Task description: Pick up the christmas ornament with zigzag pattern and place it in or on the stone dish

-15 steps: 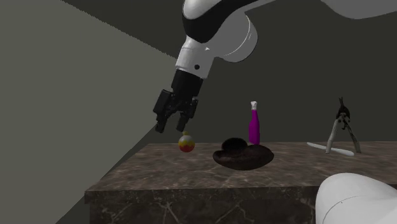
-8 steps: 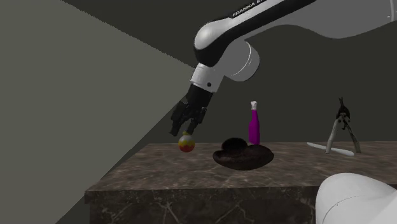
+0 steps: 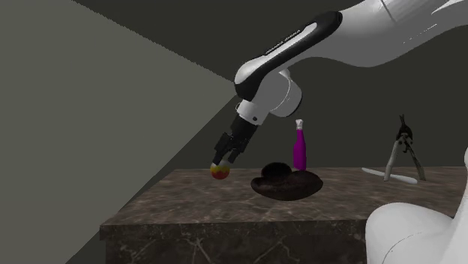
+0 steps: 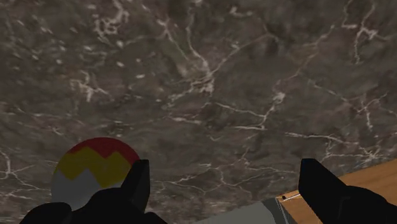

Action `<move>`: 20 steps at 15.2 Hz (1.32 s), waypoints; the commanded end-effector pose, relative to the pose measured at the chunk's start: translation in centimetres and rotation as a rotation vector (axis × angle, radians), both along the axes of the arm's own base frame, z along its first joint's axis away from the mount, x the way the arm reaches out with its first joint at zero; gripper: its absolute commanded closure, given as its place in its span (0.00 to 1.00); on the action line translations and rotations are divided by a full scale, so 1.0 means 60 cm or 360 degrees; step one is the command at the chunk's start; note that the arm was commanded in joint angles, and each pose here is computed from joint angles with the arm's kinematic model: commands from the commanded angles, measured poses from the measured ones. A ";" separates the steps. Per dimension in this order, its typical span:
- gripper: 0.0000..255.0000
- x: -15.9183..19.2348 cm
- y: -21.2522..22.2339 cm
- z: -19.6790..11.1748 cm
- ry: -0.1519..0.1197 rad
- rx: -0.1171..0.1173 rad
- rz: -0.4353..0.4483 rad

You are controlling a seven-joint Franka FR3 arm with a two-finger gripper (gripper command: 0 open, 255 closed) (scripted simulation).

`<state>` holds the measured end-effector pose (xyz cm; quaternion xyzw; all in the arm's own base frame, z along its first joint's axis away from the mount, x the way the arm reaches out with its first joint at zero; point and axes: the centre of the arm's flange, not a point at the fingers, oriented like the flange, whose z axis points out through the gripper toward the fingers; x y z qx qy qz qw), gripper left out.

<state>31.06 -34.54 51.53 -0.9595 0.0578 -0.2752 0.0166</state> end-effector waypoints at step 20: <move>0.00 0.043 -0.159 -0.095 -0.0151 -0.0020 -0.0028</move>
